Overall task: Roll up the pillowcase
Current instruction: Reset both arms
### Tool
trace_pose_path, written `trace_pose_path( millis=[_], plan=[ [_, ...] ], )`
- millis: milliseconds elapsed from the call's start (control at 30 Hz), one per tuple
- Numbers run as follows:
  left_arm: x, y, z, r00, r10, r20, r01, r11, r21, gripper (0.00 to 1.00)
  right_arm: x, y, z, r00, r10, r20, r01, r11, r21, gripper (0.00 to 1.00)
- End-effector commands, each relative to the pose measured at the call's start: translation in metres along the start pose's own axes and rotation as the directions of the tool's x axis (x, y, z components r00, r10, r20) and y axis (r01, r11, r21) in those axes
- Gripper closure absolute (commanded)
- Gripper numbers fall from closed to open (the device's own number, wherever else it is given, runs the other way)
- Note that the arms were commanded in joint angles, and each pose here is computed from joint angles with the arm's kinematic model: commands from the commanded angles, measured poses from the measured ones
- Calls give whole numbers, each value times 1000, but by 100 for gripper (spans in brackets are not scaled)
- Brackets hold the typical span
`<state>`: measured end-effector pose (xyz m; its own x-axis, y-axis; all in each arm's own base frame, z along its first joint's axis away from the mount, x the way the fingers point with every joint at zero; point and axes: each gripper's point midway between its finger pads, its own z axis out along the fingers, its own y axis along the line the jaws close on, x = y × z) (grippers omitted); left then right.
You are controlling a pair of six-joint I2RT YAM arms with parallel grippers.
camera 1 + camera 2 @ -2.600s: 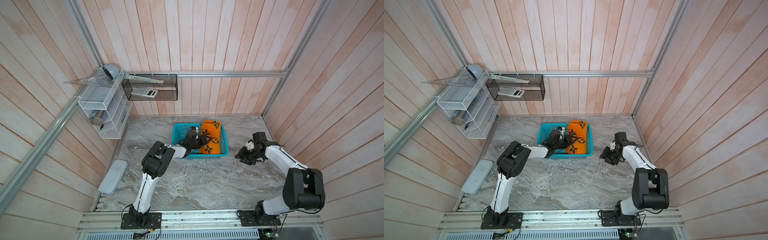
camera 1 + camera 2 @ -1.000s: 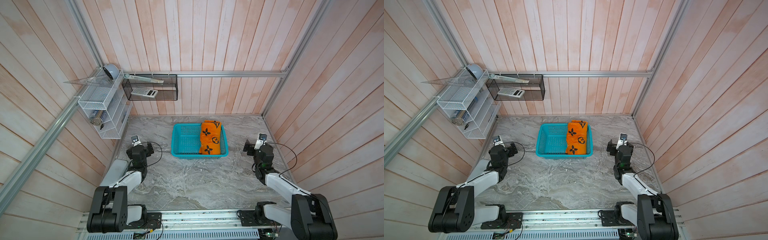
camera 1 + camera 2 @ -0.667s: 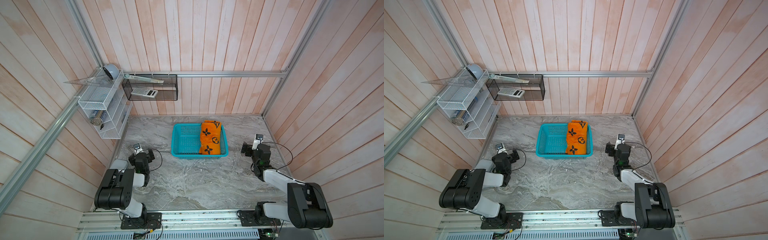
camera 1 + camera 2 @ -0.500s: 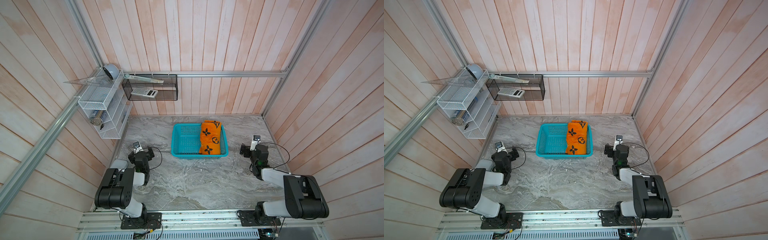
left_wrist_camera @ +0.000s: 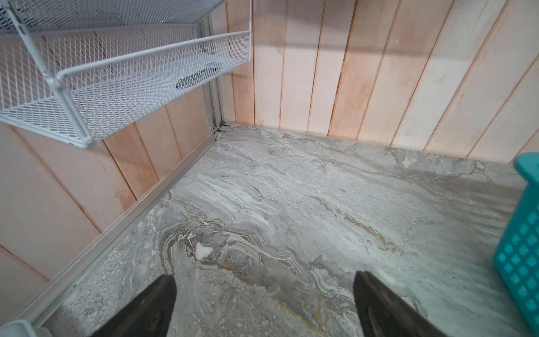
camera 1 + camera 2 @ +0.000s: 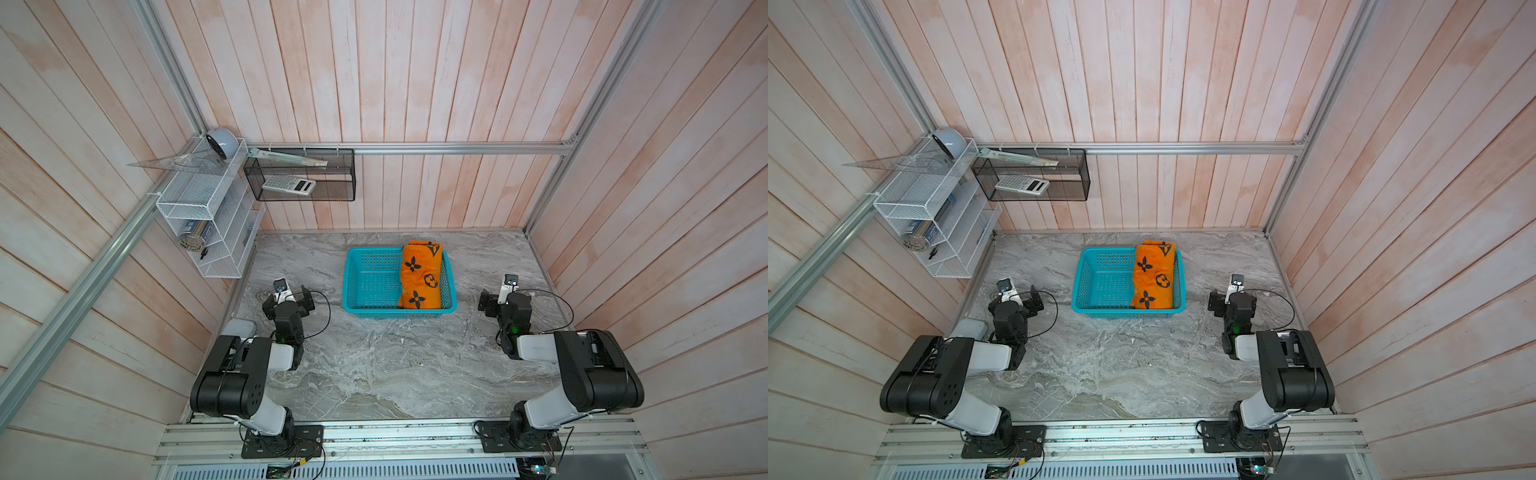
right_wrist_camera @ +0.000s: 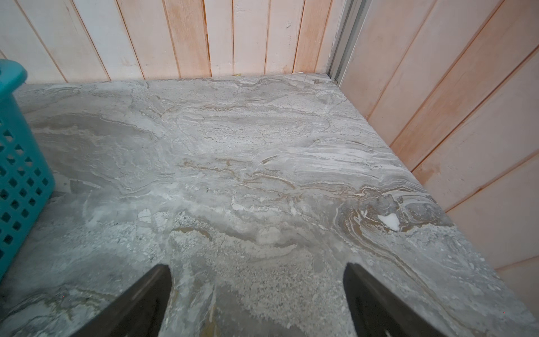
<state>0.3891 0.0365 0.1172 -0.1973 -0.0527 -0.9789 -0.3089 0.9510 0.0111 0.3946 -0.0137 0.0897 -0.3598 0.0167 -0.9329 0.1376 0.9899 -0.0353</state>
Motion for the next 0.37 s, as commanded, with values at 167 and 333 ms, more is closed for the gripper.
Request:
trace_pose_path(
  millis=[167,333],
  plan=[
    [6,-2,10,998,3,-56,0,999,53,0,-4,-4,0,999,20,37,-20,1000,18,2],
    [5,0,9,999,-5,-51,8,998,60,0,-4,-4,0,999,18,37,-18,1000,17,2]
  ],
)
